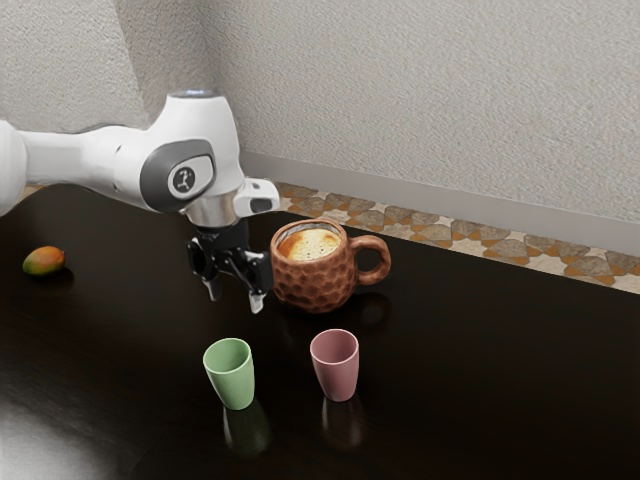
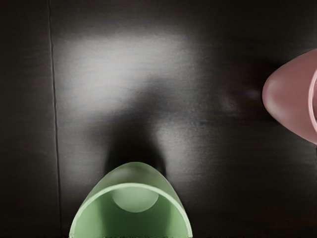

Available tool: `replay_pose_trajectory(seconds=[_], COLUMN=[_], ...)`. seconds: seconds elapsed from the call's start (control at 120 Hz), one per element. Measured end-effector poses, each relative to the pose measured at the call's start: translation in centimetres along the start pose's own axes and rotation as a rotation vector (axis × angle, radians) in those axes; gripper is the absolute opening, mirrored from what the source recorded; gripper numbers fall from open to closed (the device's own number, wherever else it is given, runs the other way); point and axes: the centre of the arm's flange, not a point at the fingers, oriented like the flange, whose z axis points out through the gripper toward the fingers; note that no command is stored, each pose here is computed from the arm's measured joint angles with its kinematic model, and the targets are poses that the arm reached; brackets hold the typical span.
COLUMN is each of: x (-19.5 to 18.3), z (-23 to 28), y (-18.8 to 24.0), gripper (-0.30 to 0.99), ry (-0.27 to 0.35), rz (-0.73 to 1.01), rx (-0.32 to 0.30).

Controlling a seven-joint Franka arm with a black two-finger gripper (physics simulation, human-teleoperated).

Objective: Place the left cup onto the right cup

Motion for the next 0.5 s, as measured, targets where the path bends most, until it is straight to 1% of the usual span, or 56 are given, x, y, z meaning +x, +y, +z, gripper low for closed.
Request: replay_pose_trajectory(seconds=[0.183,0.367,0.5], x=[-2.1,-2.7,-3.1], z=[2.9,4.7,6.0], y=[1.1,0.6,0.5], gripper=[0.51,0.46,0.44], ry=[0.013,0.016,0.014], rz=[-0.043,-0.119,-0.155], rx=[-0.037,-0.079,-0.095])
